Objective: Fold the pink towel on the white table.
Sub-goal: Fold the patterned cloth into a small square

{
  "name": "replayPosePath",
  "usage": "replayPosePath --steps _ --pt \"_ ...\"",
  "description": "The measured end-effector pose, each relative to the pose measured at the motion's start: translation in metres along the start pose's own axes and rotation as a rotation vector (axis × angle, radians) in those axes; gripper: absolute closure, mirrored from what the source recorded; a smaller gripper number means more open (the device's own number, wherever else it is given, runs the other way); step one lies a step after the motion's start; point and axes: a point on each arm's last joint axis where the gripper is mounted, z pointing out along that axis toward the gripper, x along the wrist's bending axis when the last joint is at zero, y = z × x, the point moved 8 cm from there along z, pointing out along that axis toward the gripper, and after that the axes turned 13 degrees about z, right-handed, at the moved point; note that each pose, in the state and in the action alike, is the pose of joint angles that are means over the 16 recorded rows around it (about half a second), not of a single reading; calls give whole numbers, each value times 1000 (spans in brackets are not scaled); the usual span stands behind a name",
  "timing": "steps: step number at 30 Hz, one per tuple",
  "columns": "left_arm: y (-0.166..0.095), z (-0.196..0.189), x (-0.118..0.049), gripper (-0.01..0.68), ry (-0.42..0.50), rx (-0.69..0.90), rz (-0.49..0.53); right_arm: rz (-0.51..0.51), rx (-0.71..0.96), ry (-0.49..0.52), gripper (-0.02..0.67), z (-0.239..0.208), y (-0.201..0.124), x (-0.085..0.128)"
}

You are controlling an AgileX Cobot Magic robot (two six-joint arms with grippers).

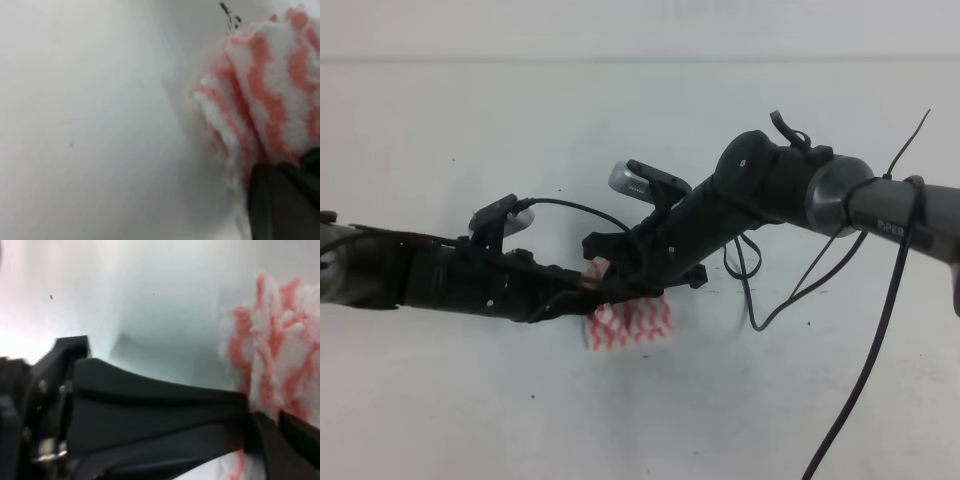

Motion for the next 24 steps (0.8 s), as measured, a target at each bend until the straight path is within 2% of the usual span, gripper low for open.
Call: replayPosePath --steps 9,16,24 --pt "11 -13 1 679 69 -14 62 0 11 -5 658 1 -2 -2" --pt "16 -19 4 678 120 -27 82 0 39 -9 560 1 -6 -3" --pt "17 -20 6 677 133 -31 83 -24 86 -20 447 -4 -12 -1"
